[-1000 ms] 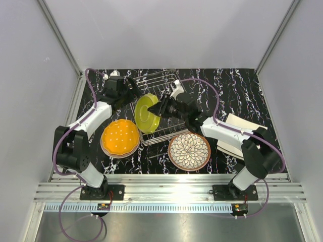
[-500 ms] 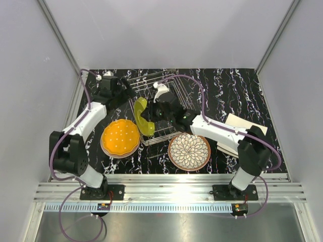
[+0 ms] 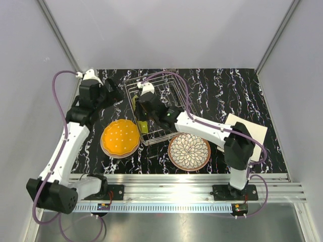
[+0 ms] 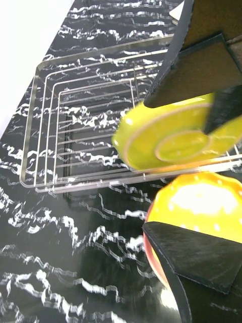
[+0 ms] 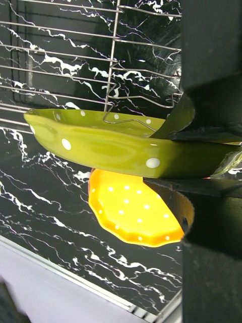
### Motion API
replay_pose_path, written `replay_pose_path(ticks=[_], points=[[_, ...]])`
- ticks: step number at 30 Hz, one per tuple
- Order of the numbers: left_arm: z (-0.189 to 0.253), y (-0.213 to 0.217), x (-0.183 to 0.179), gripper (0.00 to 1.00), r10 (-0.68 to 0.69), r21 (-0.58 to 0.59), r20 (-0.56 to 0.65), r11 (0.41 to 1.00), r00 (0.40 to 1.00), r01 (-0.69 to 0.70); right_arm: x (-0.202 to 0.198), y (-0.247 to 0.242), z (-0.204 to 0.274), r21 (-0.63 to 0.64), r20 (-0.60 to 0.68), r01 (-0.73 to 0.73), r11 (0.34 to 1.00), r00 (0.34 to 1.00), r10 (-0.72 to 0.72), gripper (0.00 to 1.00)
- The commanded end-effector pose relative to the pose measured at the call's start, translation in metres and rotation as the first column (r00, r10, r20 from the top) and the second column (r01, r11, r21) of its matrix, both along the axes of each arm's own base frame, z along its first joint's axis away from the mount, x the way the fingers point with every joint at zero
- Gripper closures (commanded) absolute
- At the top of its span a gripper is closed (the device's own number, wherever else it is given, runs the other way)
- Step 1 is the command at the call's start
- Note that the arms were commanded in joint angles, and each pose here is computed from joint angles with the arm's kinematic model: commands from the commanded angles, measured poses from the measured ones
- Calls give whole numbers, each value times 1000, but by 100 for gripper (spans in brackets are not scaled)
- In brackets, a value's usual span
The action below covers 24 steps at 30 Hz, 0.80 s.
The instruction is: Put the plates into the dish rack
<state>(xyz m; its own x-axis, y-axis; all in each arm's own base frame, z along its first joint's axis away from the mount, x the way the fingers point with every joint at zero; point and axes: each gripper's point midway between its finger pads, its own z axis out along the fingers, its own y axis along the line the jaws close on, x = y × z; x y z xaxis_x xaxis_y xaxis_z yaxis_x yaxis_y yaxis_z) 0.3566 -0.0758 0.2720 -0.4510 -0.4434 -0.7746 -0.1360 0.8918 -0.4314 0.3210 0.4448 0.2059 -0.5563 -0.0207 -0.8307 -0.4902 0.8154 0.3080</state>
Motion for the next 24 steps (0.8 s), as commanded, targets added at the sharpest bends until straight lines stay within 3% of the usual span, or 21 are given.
replay_pose_path(ticks=[1, 2, 5, 7, 10, 12, 16, 17, 19, 20, 24], points=[[-8, 21, -20, 1, 15, 110, -8, 994, 1000, -14, 19, 8, 28, 65, 59, 72, 995, 995, -76, 77], [-10, 25, -22, 1, 21, 130, -7, 991, 1000, -20, 19, 10, 27, 70, 53, 66, 995, 996, -69, 75], [-21, 38, -31, 1, 60, 191, -22, 980, 998, -55, 17, 15, 20, 72, 30, 62, 996, 997, -64, 52], [-23, 42, -35, 1, 73, 199, -7, 977, 997, -70, 16, 15, 19, 75, 23, 64, 995, 998, -66, 43], [-32, 45, -39, 1, 76, 209, -4, 975, 997, -74, 13, 17, 18, 79, 10, 51, 996, 999, -52, 33], [-34, 44, -40, 1, 76, 208, -12, 976, 997, -72, 12, 17, 19, 83, 5, 46, 995, 999, -47, 33], [-33, 42, -39, 1, 64, 189, -11, 980, 998, -61, 10, 21, 23, 85, 8, 32, 996, 999, -33, 44], [-33, 42, -39, 1, 65, 186, -11, 981, 998, -62, 7, 23, 26, 83, 16, 23, 996, 1000, -25, 57], [-32, 43, -40, 1, 67, 185, -8, 981, 998, -64, 7, 26, 28, 57, 40, 22, 998, 999, -25, 64], [-31, 44, -40, 1, 70, 185, -3, 980, 998, -68, 7, 27, 28, 41, 48, 21, 999, 999, -23, 77], [-26, 47, -43, 1, 79, 187, 17, 979, 997, -81, -2, 32, 10, -132, 94, 25, 991, 995, -12, 91]])
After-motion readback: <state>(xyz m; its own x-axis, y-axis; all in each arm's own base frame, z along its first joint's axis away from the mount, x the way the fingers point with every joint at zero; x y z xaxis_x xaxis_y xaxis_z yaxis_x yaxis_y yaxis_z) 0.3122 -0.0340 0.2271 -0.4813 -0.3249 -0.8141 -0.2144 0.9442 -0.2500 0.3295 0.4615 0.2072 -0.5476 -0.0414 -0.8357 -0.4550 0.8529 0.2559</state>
